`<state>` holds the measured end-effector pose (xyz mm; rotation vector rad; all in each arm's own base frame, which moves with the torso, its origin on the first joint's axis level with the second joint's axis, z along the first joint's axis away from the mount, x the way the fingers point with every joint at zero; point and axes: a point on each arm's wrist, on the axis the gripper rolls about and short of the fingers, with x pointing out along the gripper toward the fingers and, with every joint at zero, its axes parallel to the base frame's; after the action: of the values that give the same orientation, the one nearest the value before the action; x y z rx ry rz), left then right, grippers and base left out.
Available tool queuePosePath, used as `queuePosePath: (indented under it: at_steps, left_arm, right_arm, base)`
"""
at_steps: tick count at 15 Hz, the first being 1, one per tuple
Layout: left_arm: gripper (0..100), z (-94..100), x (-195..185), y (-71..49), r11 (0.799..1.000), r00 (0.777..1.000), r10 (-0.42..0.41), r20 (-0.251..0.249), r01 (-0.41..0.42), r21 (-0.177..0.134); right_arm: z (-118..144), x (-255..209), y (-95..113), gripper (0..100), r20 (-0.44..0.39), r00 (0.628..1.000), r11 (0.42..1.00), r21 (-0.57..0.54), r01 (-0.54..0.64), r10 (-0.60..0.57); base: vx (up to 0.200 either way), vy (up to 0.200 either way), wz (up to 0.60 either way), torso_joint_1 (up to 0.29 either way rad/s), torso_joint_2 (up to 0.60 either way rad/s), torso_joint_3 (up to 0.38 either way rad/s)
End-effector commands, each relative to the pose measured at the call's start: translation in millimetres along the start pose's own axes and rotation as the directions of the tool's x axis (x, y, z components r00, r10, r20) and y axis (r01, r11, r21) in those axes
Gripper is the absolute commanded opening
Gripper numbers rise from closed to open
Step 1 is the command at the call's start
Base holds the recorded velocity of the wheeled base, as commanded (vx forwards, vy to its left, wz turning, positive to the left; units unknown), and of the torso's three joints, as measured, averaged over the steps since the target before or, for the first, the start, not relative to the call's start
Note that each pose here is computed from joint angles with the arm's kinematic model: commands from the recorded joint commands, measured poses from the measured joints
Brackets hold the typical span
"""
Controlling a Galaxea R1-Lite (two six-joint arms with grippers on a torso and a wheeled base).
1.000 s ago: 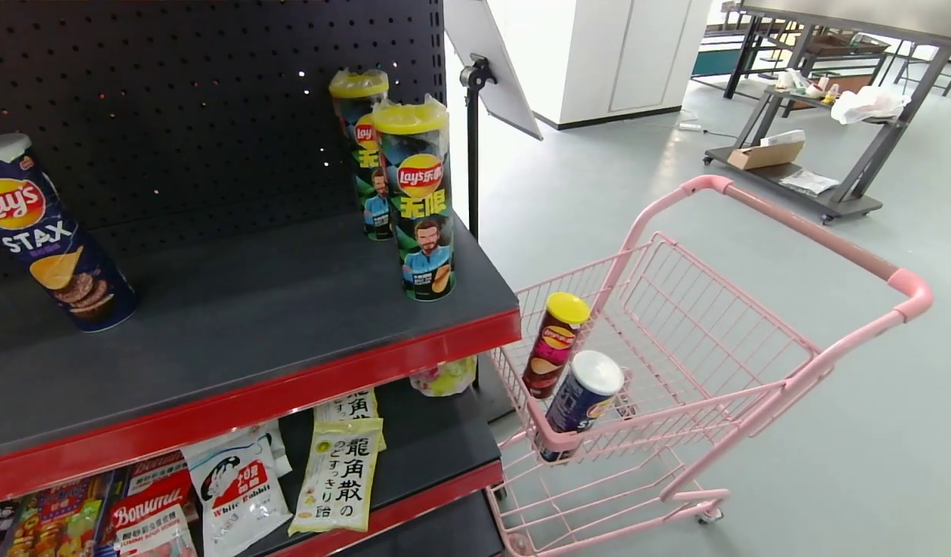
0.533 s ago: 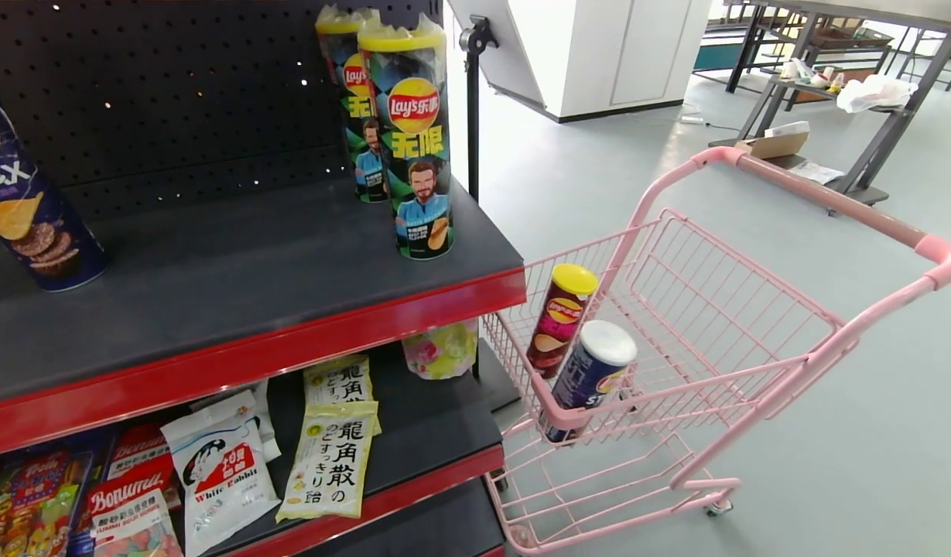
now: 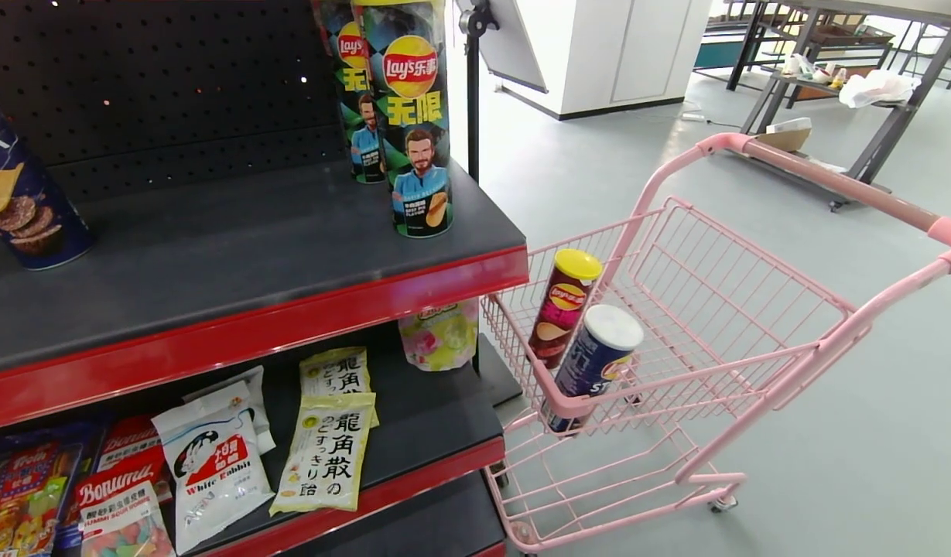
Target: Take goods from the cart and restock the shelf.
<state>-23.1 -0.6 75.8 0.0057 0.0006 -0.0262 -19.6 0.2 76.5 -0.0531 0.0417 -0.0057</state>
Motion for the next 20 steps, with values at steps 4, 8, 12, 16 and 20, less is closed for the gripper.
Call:
queuePosePath:
  at_steps: [4,8,12,16,20]
  left_arm:
    - [100,0.1,0,0.0,1.0,1.0,0.0,-0.001,0.0,0.0]
    - [100,0.1,0,0.0,1.0,1.0,0.002,-0.001,-0.002,-0.003]
    - [100,0.1,0,0.0,1.0,1.0,0.002,-0.001,-0.002,-0.003]
    - [100,0.1,0,0.0,1.0,1.0,0.002,-0.001,-0.002,-0.001]
    - [100,0.1,0,0.1,1.0,1.0,0.003,-0.001,-0.003,-0.001]
  right_arm:
    - [128,21,-4,100,0.049,0.988,0.97,0.188,-0.152,0.145]
    - [142,88,12,100,-0.164,0.888,0.9,0.168,-0.403,0.429]
    - [119,158,31,100,-0.241,0.852,0.88,0.232,-0.414,0.464]
    - [94,197,60,100,-0.344,0.766,0.839,0.249,-0.483,0.543]
    - [79,237,86,100,-0.314,0.753,0.816,0.234,-0.529,0.578]
  base:
    - [0.0,0.0,0.0,0.0,0.0,0.0]
    - [0.0,0.0,0.0,0.0,0.0,0.0]
    - [0.0,0.0,0.0,0.0,0.0,0.0]
    - [0.0,0.0,0.0,0.0,0.0,0.0]
    - [0.0,0.0,0.0,0.0,0.0,0.0]
